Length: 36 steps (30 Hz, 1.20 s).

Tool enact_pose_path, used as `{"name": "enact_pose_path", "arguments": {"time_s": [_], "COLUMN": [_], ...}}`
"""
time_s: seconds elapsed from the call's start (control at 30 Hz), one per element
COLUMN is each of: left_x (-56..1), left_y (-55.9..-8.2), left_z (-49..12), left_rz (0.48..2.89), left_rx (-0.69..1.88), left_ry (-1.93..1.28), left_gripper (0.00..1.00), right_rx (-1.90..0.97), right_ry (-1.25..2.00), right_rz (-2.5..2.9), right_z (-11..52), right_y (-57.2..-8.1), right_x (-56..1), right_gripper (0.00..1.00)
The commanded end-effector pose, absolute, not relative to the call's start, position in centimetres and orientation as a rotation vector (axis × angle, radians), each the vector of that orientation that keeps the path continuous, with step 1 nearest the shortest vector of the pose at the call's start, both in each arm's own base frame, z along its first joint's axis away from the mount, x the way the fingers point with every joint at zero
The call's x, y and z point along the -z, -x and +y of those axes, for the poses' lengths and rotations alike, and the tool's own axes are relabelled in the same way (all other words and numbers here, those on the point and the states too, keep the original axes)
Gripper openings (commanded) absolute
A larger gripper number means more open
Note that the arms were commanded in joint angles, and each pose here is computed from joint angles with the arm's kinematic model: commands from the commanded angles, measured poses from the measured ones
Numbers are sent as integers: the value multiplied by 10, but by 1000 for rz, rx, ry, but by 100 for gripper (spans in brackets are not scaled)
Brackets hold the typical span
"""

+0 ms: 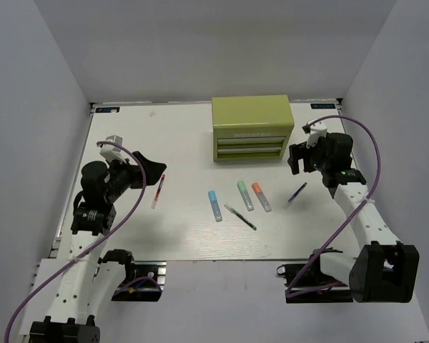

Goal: Sort the stationery into containers
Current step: Open the drawer in the storage box.

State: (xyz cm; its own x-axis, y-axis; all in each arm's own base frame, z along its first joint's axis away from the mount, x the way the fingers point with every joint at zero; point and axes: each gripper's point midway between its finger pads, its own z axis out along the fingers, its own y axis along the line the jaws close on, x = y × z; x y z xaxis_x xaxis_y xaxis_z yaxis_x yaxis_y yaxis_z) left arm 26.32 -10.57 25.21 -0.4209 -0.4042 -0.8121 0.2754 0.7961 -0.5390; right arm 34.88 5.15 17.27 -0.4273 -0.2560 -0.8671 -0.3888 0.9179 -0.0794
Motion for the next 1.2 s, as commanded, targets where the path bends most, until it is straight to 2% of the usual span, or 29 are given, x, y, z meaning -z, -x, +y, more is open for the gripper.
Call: {"name": "enact_pose_path", "arguments": {"time_s": [0.0, 0.23, 0.53, 0.8, 0.83, 0.87, 0.97, 1.0, 1.07, 1.1, 1.17], "left_x": [-253, -245, -239, -230, -227, -232, -231, -231, -226, -228, -224], "left_y": [-264, -272, -278, -283, -284, -285, -287, -287, -286, -287, -288], "left_z": [-111, -112, -113, -112, -112, -112, -110, -110, -110, -110, -111], "left_rz": [1848, 1876, 1885, 1898, 1907, 1898, 1907, 1907, 1917, 1906, 1915], "left_rx": [786, 789, 789, 786, 786, 786, 771, 771, 772, 771, 778], "left_ry": [68, 63, 66, 88, 91, 88, 90, 90, 93, 89, 101], "left_gripper": [99, 99, 99, 99, 99, 99, 99, 99, 99, 99, 99], "right_rx": [-181, -204, -182, -430, -445, -450, -393, -300, -173, -80, 59], "right_ry": [531, 782, 931, 1211, 1221, 1244, 1323, 1343, 1372, 1369, 1369], "right_rz": [1994, 2009, 2089, 1833, 1809, 1793, 1740, 1682, 1685, 1591, 1559], "right_z": [59, 67, 62, 107, 110, 113, 119, 118, 108, 108, 102], "right_y": [-354, -338, -334, -301, -300, -299, -297, -307, -305, -321, -327], "right_x": [-190, -170, -151, -157, -159, -158, -152, -153, -135, -148, -141], "right_gripper": [90, 90, 90, 90, 86, 77, 62, 51, 36, 25, 26]}}
